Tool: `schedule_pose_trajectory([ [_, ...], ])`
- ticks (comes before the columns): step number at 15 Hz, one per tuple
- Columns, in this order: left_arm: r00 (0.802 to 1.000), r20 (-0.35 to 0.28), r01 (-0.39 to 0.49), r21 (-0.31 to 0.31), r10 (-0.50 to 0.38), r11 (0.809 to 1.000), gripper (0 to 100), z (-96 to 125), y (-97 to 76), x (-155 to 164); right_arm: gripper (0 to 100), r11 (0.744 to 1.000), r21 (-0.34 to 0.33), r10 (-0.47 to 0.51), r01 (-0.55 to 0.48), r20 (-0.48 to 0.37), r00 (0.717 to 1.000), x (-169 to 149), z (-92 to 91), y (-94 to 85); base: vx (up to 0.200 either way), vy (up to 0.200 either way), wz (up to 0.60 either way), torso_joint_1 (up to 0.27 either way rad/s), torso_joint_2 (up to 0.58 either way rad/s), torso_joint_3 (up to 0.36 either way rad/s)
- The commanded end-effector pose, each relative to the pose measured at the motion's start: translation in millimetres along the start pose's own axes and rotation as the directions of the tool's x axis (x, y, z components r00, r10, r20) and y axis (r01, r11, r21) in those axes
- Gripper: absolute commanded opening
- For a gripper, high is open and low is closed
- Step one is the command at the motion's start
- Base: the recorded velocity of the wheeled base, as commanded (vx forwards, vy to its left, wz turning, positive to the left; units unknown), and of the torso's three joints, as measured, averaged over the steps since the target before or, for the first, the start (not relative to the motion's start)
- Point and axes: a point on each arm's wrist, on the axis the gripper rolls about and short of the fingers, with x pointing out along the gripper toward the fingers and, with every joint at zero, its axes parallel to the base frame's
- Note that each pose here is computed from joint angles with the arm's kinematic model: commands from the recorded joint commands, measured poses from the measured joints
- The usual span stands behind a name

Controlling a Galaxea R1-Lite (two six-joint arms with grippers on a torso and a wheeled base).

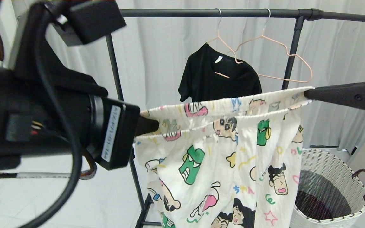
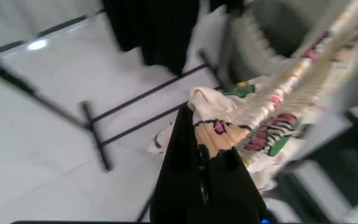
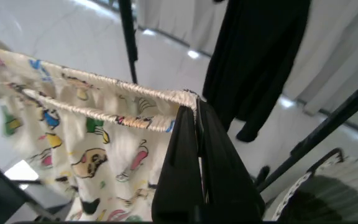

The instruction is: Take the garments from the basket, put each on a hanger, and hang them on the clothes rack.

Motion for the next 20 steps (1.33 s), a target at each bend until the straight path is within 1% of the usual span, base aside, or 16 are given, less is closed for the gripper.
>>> schedule_pose_trajectory([
  [1, 0.996, 0.086, 0.034, -0.033, -0.031, 0.999, 0, 11, 8.4, -25, 0, 1.0, 0.004, -0.008, 0.008, 0.082, 0.997, -11, 20.1, -3.7, 0.0, 0.0, 0.0, 0.0, 0.0, 0.0],
  [3, 0.994, 0.103, 0.032, -0.023, -0.03, 0.999, 0, 10, 10.3, -33, 0, 1.0, 0.001, 0.0, 0.0, 0.146, 0.989, -20, 36.3, -3.5, 0.0, 0.0, 0.0, 0.0, 0.0, 0.0],
  [4, 0.993, 0.113, 0.032, -0.013, -0.03, 0.999, 0, 10, 11.2, -37, 0, 1.0, -0.007, 0.012, -0.011, 0.163, 0.987, -24, 39.6, -3.5, 0.0, 0.0, 0.0, 0.0, 0.0, 0.0],
  [5, 0.993, 0.116, 0.032, -0.006, -0.031, 0.999, 0, 10, 11.6, -38, 0, 1.0, -0.013, 0.02, -0.018, 0.165, 0.986, -25, 39.8, -3.6, 0.0, 0.0, 0.0, 0.0, 0.0, 0.0],
  [6, 0.992, 0.123, 0.031, 0.016, -0.032, 0.999, 0, 8, 12.7, -42, 0, 0.999, -0.034, 0.045, -0.04, 0.172, 0.984, -34, 37.8, -4.9, 0.0, 0.0, 0.0, 0.0, 0.0, 0.0],
  [8, 0.993, 0.115, 0.027, 0.017, -0.029, 0.999, 0, 3, 13.8, -43, 0, 0.995, -0.075, 0.078, -0.067, 0.154, 0.985, -48, 30.7, -7.7, 0.0, 0.0, 0.0, 0.0, 0.0, 0.0],
  [10, 0.992, 0.122, 0.029, 0.018, -0.031, 0.999, 0, 4, 14.2, -46, 0, 0.981, -0.12, 0.167, -0.152, 0.119, 0.979, -70, 23.9, -10.4, 0.0, 0.0, 0.0, 0.0, 0.0, 0.0],
  [11, 0.992, 0.122, 0.027, 0.017, -0.029, 0.999, 0, 4, 14.6, -46, 0, 0.965, -0.148, 0.232, -0.216, 0.103, 0.967, -81, 19.7, -11.3, 0.0, 0.0, 0.0, 0.0, 0.0, 0.0],
  [12, 0.993, 0.12, 0.022, 0.012, -0.023, 1.0, 0, 3, 15.9, -45, 0, 0.943, -0.168, 0.304, -0.288, 0.081, 0.949, -91, 15.5, -11.9, 0.0, 0.0, 0.0, 0.0, 0.0, 0.0],
  [13, 0.993, 0.12, 0.021, 0.011, -0.022, 1.0, 0, 4, 15.9, -45, 0, 0.911, -0.177, 0.388, -0.373, 0.061, 0.92, -100, 12.7, -11.1, 0.0, 0.0, 0.0, 0.0, 0.0, 0.0],
  [14, 0.993, 0.12, 0.02, 0.013, -0.022, 1.0, 0, 4, 15.5, -43, 0, 0.866, -0.185, 0.479, -0.465, 0.036, 0.877, -106, 9.3, -8.6, 0.0, 0.0, 0.0, 0.0, 0.0, 0.0],
  [16, 0.993, 0.112, 0.02, 0.015, -0.022, 1.0, 0, 5, 14.4, -39, 0, 0.792, -0.192, 0.584, -0.579, -0.035, 0.811, -109, 2.4, -1.8, 0.0, 0.0, 0.0, 0.0, 0.0, 0.0],
  [17, 0.992, 0.123, 0.022, 0.013, -0.024, 1.0, 0, 6, 14.0, -39, 0, 0.749, -0.194, 0.633, -0.633, -0.073, 0.771, -109, -0.3, 3.0, 0.0, 0.0, 0.0, 0.0, 0.0, 0.0],
  [18, 0.992, 0.126, 0.023, 0.012, -0.024, 1.0, 0, 6, 14.1, -39, 0, 0.725, -0.195, 0.657, -0.661, -0.094, 0.748, -107, -1.1, 7.1, 0.0, 0.0, 0.0, 0.0, 0.0, 0.0],
  [19, 0.991, 0.129, 0.024, 0.012, -0.025, 1.0, 0, 6, 14.3, -40, 0, 0.722, -0.193, 0.659, -0.664, -0.102, 0.745, -105, -1.5, 8.5, 0.0, 0.0, 0.0, 0.0, 0.0, 0.0],
  [20, 0.991, 0.131, 0.027, 0.013, -0.028, 1.0, 0, 6, 14.3, -42, 0, 0.725, -0.194, 0.655, -0.661, -0.106, 0.749, -104, -1.8, 9.0, 0.0, 0.0, 0.0, 0.0, 0.0, 0.0],
])
